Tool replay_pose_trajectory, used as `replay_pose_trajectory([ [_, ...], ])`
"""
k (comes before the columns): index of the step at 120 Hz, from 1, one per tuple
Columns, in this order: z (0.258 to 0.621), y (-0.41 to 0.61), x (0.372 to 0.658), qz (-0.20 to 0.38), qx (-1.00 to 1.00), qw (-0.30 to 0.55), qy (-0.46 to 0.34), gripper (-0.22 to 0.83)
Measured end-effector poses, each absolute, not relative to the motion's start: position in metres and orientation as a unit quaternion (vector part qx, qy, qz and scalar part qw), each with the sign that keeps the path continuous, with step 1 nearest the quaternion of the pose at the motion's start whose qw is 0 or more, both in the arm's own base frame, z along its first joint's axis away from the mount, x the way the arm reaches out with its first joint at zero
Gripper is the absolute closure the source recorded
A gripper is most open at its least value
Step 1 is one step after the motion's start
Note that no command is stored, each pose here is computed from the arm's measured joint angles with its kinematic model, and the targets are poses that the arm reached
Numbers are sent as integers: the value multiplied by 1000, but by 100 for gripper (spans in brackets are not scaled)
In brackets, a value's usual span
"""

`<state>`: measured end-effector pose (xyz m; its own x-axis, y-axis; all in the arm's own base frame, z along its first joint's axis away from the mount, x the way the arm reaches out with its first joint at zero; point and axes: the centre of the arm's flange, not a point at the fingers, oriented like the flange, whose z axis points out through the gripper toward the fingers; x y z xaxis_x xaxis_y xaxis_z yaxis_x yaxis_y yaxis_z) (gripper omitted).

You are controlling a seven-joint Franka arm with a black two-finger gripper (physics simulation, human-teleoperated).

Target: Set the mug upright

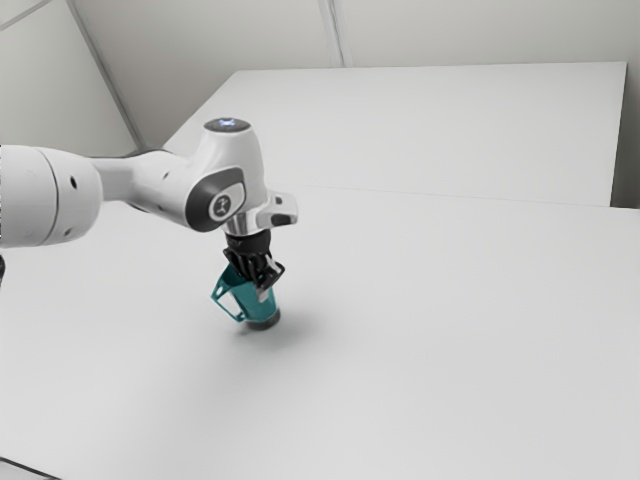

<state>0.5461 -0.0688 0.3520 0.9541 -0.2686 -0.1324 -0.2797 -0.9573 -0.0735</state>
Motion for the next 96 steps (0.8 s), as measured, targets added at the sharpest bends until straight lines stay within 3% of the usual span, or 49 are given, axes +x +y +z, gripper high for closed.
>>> replay_pose_trajectory([
  [39,347,-70,549,53,-989,46,129,75],
  [69,349,-74,550,44,-990,42,130,52],
  [96,352,-75,551,39,-990,42,132,21],
])
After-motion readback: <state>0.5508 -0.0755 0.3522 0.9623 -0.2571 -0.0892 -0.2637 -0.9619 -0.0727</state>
